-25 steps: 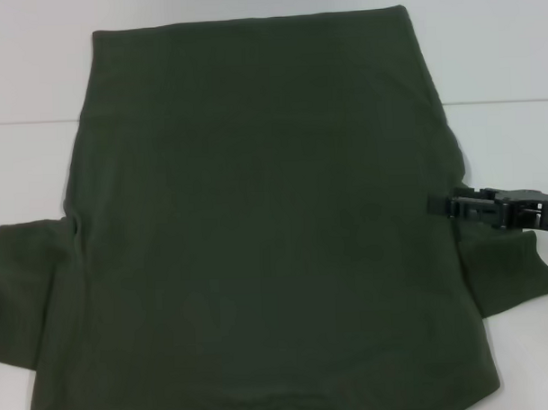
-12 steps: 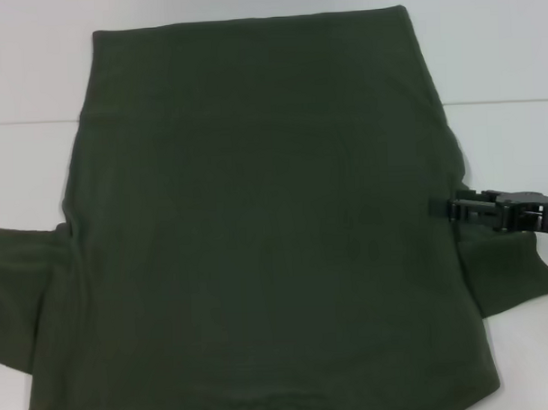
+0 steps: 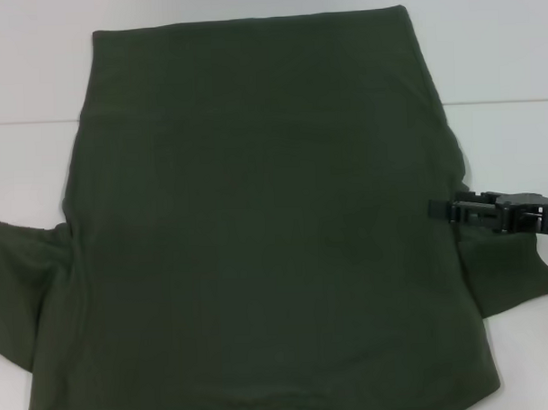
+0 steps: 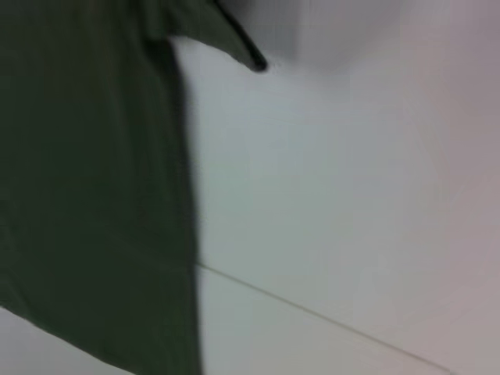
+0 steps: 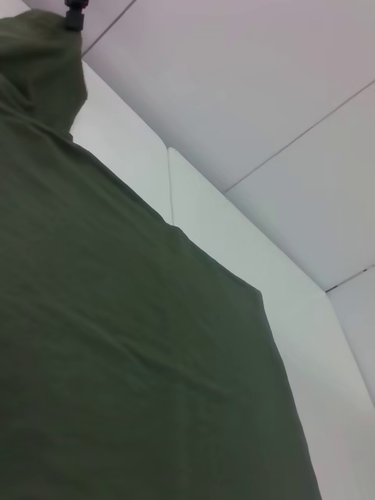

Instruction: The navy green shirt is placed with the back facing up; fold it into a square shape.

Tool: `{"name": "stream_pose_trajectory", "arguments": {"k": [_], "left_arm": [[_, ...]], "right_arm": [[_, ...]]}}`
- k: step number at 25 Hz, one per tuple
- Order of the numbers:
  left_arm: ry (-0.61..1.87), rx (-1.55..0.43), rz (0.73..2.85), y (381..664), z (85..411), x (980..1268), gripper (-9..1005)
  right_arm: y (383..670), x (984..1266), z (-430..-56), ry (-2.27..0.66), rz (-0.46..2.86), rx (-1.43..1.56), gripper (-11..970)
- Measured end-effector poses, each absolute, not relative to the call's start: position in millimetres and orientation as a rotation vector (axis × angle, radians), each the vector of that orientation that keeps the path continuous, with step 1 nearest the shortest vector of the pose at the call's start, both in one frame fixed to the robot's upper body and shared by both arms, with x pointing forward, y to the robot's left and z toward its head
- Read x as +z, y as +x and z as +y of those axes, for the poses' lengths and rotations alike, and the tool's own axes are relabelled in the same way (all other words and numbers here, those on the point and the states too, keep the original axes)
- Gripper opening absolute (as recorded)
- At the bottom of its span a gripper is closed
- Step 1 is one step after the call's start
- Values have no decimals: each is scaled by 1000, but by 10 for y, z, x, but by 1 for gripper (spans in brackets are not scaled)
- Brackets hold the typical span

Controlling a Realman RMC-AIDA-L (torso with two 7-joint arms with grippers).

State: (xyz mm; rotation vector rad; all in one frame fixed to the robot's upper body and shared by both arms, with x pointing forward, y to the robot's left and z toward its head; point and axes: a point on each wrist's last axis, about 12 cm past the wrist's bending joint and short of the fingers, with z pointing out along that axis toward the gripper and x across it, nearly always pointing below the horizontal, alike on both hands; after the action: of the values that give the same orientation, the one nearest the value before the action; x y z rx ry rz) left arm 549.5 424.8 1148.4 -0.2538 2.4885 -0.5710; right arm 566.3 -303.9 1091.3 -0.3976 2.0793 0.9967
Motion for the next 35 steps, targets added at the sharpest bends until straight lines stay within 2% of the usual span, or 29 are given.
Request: {"name": "stream_pose_trajectory", "arguments": {"k": [14,19,27,31,35], "left_arm": [[-115,-818,2516,5684,3758,11843,13],[-96,-887,2531,5803,3516,11768,17],[-87,-964,2530,5975,3212,11482,22],[-3,-1051,2497,6012,3108,11408,25],[202,-1173,2369,5903,3092,11478,159]], "right_arm": [[5661,10916,-3046,-392,2079,999,835],[5665,10915,-3051,-389,2080,995,835],[5668,10915,-3056,-385,2083,992,836],[5669,10918,-3060,-384,2082,991,836],[5675,10931,-3064,-364,2091,1009,836]]}}
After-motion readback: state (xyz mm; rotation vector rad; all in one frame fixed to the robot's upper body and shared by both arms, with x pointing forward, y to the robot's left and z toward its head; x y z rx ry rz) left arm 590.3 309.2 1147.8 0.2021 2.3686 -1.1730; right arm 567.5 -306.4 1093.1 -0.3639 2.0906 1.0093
